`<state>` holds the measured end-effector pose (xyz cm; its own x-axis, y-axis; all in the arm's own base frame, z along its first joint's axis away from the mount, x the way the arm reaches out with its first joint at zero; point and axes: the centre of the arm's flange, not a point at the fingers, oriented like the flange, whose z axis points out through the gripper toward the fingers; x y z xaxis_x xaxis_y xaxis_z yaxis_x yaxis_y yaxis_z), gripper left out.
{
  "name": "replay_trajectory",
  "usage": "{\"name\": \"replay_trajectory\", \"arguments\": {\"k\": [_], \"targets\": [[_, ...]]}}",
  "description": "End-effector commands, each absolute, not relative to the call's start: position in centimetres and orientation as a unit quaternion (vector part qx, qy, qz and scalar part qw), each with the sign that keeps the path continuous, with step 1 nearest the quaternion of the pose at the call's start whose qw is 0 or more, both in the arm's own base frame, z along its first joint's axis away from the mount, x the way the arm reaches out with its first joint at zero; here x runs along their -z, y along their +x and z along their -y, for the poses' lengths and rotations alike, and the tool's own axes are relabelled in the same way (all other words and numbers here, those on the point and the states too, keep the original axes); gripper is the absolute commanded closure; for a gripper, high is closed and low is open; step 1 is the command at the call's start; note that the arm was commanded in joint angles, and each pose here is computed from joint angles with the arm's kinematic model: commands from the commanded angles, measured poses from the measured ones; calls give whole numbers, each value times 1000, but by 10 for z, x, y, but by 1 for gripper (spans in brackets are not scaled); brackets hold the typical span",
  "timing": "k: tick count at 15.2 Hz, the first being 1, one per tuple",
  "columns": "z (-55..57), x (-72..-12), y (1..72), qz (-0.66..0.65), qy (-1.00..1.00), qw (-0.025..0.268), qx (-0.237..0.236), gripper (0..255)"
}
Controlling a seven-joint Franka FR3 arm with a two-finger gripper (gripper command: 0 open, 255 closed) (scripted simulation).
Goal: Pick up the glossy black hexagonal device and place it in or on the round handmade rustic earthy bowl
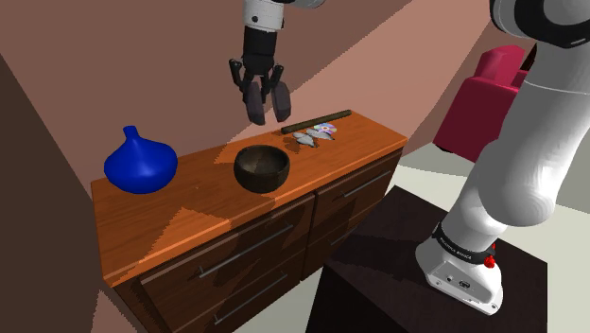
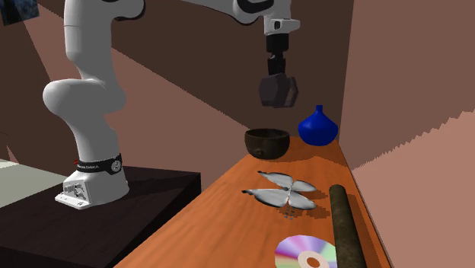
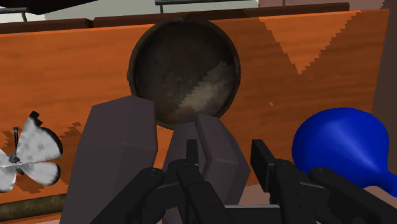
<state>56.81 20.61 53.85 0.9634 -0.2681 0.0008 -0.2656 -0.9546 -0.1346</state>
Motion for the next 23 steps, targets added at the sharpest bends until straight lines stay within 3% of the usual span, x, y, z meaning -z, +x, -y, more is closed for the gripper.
{"name": "replay_trajectory", "arguments": {"k": [1,23], "targets": [[-227,-543,552,-136,-988,67,10,255],[-253,-443,536,-136,-988,67,10,255]]}}
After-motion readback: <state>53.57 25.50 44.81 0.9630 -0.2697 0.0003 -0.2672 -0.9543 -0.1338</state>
